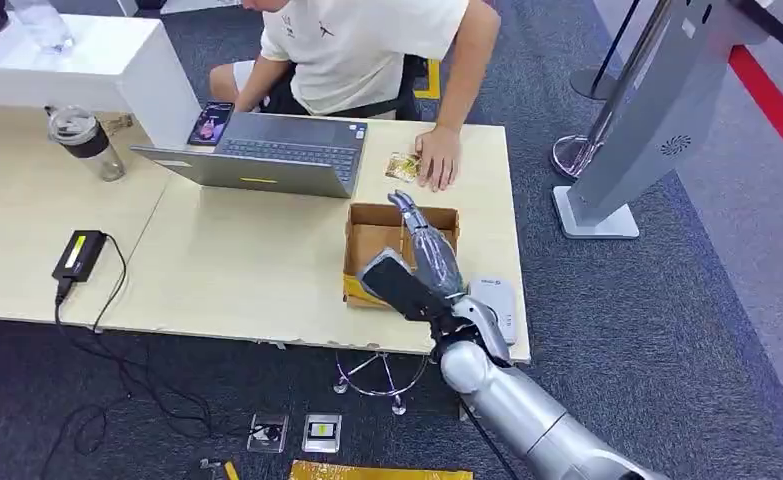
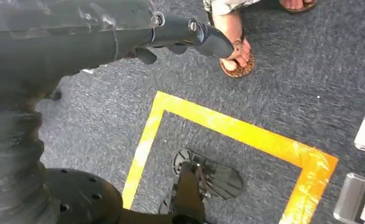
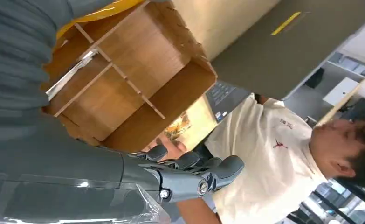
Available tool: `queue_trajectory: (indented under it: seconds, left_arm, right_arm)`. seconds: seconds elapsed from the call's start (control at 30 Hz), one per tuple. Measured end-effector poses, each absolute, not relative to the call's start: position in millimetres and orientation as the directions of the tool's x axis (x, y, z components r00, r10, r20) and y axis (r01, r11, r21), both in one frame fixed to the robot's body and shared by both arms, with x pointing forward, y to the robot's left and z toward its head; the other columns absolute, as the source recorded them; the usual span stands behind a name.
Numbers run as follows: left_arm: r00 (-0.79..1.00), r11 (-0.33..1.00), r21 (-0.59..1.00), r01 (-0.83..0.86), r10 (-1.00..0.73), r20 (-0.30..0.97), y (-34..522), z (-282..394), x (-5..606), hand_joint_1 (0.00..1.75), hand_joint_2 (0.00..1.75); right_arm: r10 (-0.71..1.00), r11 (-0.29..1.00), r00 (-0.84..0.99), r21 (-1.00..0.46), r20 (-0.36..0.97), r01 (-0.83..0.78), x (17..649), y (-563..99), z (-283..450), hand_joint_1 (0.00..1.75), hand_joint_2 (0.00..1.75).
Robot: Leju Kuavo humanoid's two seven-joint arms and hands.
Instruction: Pass the card to the sensor for recognition and then transmit it.
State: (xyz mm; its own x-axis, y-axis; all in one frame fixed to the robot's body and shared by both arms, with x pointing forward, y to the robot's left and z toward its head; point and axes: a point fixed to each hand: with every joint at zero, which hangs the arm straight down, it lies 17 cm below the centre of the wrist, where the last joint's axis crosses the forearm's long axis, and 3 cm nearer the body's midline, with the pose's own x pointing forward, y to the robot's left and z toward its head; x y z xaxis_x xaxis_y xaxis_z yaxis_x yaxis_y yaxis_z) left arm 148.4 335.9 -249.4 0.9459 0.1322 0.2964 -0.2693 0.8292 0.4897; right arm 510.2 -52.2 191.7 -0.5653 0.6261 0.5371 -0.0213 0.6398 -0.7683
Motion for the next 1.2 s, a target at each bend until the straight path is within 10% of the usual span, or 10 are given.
queue_trajectory:
  seconds: [1.2]
  left_arm:
    - [0.952, 0.78, 0.564, -0.27, 0.128, 0.279, 367.7, -247.7, 123.1, 0.0, 1.75]
  right_arm:
    - [0.716, 0.572, -0.463, -0.819, 0.523, -0.04, 511.2, -58.1, 135.2, 0.0, 1.75]
